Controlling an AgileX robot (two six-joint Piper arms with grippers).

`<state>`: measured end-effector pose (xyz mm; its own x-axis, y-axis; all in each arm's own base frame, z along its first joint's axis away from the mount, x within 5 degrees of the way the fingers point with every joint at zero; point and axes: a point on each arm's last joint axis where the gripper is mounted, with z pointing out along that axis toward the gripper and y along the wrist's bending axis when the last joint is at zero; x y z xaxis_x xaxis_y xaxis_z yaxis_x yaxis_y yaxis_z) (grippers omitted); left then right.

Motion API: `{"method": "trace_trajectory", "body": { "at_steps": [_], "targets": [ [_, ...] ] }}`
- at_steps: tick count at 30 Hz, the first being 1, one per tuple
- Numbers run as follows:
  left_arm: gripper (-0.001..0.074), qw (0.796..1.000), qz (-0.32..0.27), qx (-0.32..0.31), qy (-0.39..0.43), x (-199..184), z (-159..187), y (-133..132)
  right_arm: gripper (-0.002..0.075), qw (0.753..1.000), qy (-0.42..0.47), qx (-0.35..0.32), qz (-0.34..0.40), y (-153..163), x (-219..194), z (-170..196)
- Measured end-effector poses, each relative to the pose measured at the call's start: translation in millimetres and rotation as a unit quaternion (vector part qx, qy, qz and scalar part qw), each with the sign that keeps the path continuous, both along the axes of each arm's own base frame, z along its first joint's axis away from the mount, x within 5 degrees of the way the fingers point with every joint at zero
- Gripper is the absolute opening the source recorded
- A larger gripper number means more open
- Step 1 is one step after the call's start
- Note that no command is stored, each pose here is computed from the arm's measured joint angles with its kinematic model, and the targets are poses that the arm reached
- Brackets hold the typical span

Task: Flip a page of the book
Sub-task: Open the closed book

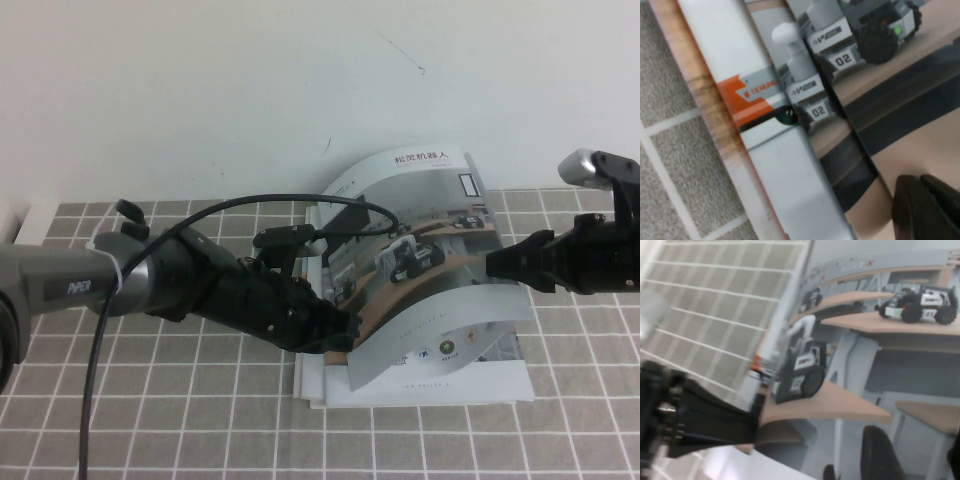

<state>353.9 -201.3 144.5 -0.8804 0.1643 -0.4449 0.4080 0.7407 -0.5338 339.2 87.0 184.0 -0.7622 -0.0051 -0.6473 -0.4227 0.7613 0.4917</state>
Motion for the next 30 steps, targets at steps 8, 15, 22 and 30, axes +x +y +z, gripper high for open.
{"method": "trace_trajectory", "body": {
  "at_steps": [8,15,22,30],
  "targets": [
    [-0.0004,1.0,-0.001,0.0,0.001,-0.2,0.0,-0.1,0.0304,0.999,-0.017,0.043,0.02,5.8,-2.7,11.6],
    [-0.0004,1.0,-0.001,-0.001,0.001,-0.3,0.0,-0.2,0.0304,0.995,-0.023,0.078,0.053,12.2,-6.8,16.9],
    [-0.0004,1.0,-0.002,-0.001,0.001,-0.4,0.0,-0.2,0.0304,0.994,-0.03,0.079,0.068,21.7,-9.1,17.9],
    [-0.0004,1.0,-0.002,-0.001,0.002,-0.6,0.1,-0.3,0.031,0.997,-0.034,0.058,0.048,19.7,-6.1,15.4]
  ]
}}
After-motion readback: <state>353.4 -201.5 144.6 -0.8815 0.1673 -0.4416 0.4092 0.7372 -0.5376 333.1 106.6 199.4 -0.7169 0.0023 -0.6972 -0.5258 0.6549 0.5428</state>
